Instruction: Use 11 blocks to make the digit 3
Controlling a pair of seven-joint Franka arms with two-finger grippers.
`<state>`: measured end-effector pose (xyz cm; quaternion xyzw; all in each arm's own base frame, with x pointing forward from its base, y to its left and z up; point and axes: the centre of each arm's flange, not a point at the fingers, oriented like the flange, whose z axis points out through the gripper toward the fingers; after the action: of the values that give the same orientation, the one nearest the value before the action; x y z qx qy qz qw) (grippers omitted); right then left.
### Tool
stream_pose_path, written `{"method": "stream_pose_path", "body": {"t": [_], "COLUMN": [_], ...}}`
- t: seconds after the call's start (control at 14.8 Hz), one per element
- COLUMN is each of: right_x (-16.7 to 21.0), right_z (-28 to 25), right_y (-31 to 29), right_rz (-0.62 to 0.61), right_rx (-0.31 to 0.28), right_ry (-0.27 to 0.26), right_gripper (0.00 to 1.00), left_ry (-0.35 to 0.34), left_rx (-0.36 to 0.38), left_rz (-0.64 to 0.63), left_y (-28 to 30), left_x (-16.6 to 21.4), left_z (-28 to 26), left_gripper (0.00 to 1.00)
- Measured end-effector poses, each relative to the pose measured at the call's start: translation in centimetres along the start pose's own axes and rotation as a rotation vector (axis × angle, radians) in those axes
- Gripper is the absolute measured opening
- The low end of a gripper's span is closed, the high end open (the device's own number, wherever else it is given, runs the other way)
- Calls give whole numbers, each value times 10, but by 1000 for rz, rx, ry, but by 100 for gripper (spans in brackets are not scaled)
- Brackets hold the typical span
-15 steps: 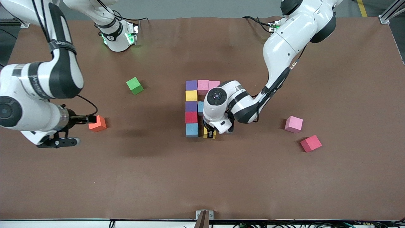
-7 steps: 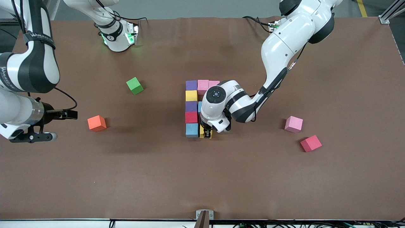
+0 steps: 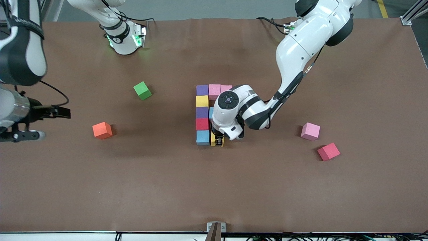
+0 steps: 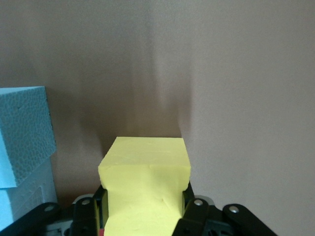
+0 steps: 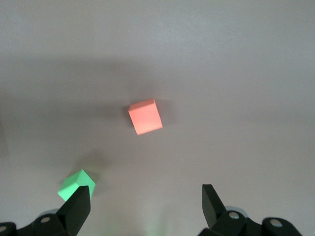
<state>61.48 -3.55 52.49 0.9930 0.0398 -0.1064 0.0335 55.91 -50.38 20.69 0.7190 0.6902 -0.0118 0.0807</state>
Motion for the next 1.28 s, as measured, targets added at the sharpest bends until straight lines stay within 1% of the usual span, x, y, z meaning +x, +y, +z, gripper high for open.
{"method": "stream_pose_path", "body": {"t": [0.14, 0.27, 0.41, 0.54, 0.61, 0.74, 0.88, 0.95, 1.28], "right_x": [-17, -24, -24, -27, -30, -37, -43, -45, -53], "right_z": [-13, -20, -32, -55, -66, -86, -95, -96, -89], "right_y": [23, 30, 29, 30, 31, 33, 34, 33, 30], "right_rz": [-12, -10, -12, -8, -5, 1, 4, 5, 2], "right_rx": [12, 14, 4, -10, -14, -20, -21, -19, -3], "right_ry": [-3, 1, 27, 71, 89, 109, 102, 91, 17], "right_gripper": [100, 100, 100, 100, 100, 100, 100, 100, 100], "left_ry": [-4, -7, -8, -8, -10, -21, -31, -34, -50], "left_rx": [0, -1, 0, 0, -1, 3, 2, -4, -37], "left_rz": [-1, -1, -2, -2, -2, -3, -7, -10, -17], "left_y": [0, 0, 0, 0, 0, -3, -2, 1, 12], "left_x": [-1, -2, -3, -3, -3, -4, -3, -3, -6], "left_z": [0, 1, 1, 1, 2, 10, 14, 11, -9], "left_gripper": [57, 56, 56, 56, 63, 80, 98, 100, 100]}}
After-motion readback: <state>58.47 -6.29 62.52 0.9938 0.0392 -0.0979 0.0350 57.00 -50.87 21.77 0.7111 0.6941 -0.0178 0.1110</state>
